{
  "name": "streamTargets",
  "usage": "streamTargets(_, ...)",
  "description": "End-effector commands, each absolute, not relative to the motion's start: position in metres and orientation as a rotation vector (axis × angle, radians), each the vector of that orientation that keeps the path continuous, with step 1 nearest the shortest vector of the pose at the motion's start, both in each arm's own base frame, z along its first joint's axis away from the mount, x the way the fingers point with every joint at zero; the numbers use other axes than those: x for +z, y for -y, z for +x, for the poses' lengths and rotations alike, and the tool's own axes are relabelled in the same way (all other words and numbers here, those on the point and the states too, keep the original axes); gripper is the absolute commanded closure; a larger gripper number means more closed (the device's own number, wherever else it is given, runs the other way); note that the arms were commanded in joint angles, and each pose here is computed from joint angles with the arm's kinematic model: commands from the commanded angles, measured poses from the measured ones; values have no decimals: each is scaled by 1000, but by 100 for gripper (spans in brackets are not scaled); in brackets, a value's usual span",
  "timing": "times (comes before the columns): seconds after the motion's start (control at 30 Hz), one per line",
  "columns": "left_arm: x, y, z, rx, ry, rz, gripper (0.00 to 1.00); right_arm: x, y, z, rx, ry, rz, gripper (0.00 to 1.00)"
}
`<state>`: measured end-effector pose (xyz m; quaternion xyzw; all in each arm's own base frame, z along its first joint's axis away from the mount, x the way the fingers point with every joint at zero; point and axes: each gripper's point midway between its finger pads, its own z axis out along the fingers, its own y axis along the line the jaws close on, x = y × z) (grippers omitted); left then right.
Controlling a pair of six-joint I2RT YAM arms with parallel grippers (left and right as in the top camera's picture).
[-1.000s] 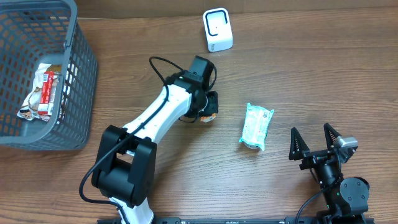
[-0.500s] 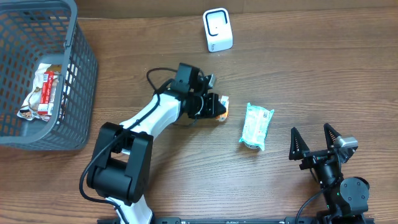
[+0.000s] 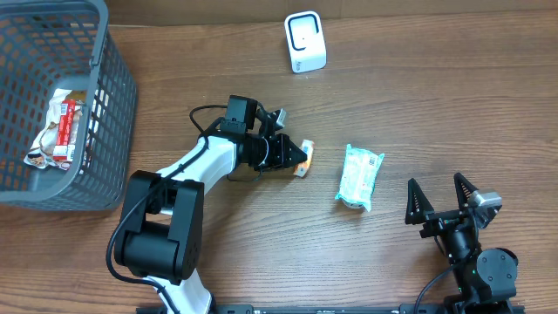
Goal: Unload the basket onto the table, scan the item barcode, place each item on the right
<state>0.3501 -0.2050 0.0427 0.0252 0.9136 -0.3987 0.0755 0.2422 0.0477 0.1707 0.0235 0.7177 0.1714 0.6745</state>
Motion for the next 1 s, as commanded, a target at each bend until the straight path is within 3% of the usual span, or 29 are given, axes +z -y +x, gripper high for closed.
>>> streamTargets(0.0, 51, 207, 349, -1215, -2705, 134, 85, 167, -46, 243, 377, -1620, 62, 0)
streamTargets(0.3, 39, 195, 347, -1091, -2770, 90, 84, 167, -46, 243, 377, -1620, 62, 0)
streamTargets(0.47, 60, 204, 355, -1073, -2740, 137, 82, 167, -46, 243, 377, -1620, 62, 0)
streamTargets(0.63, 80, 215, 360, -757, -2757, 221, 79, 167, -46, 243, 377, -1620, 62, 0)
streamTargets(0.77, 83, 232, 356, -533, -2742, 299, 70, 167, -46, 243, 377, -1620, 62, 0)
streamTargets(0.97, 71, 236, 352, -196, -2693, 327, 69, 167, -46, 243, 377, -1620, 62, 0)
